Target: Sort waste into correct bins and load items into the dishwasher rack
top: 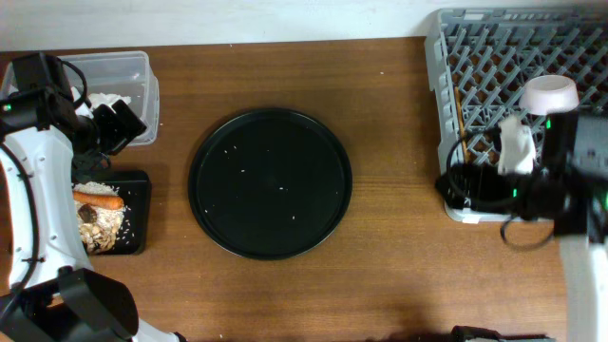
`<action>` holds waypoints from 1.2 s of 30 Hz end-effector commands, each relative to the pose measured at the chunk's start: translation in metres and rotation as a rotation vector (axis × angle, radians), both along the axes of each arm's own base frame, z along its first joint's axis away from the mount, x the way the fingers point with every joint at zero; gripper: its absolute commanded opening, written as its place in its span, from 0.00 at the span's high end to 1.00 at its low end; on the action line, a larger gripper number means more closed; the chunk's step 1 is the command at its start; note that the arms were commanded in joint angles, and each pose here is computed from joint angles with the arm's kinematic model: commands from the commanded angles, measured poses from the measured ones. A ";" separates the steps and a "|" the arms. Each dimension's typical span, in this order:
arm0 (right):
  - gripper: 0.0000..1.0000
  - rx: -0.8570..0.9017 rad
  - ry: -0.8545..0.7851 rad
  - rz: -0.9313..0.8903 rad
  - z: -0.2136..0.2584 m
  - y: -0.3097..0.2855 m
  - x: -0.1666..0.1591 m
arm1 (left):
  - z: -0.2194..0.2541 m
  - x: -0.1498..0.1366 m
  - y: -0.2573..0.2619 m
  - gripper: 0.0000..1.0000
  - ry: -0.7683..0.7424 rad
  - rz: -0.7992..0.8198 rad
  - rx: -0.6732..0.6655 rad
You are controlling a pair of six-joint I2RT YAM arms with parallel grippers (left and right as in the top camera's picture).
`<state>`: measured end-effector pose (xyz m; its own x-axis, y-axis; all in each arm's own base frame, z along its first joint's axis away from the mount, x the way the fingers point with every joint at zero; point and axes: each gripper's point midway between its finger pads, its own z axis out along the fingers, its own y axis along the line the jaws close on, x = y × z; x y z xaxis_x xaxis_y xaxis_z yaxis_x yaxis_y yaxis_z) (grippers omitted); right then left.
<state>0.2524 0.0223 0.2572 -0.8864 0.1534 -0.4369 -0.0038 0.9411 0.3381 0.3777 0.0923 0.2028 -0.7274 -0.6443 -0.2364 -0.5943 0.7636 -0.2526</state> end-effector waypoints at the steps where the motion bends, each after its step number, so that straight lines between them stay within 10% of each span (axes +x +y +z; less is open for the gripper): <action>1: 0.02 0.003 -0.047 -0.025 -0.014 0.003 -0.017 | 0.011 -0.002 0.000 0.01 -0.026 0.014 0.008; 12: 0.02 -0.065 -0.049 -0.065 -0.053 -0.010 -0.013 | 0.011 -0.002 0.000 0.01 -0.026 0.014 0.008; 31: 0.02 0.002 0.437 -0.055 -0.163 -0.014 0.002 | 0.011 -0.002 0.000 0.01 -0.026 0.014 0.008; 36: 0.02 -0.008 0.307 -0.055 -0.146 -0.013 0.006 | 0.011 -0.002 0.000 0.01 -0.026 0.014 0.008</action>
<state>0.2555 0.0099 0.0941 -0.9794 0.1954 -0.0504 0.1711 0.9363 0.3068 0.3778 0.0923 0.2028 -0.7273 -0.6442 -0.2366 -0.5940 0.7636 -0.2531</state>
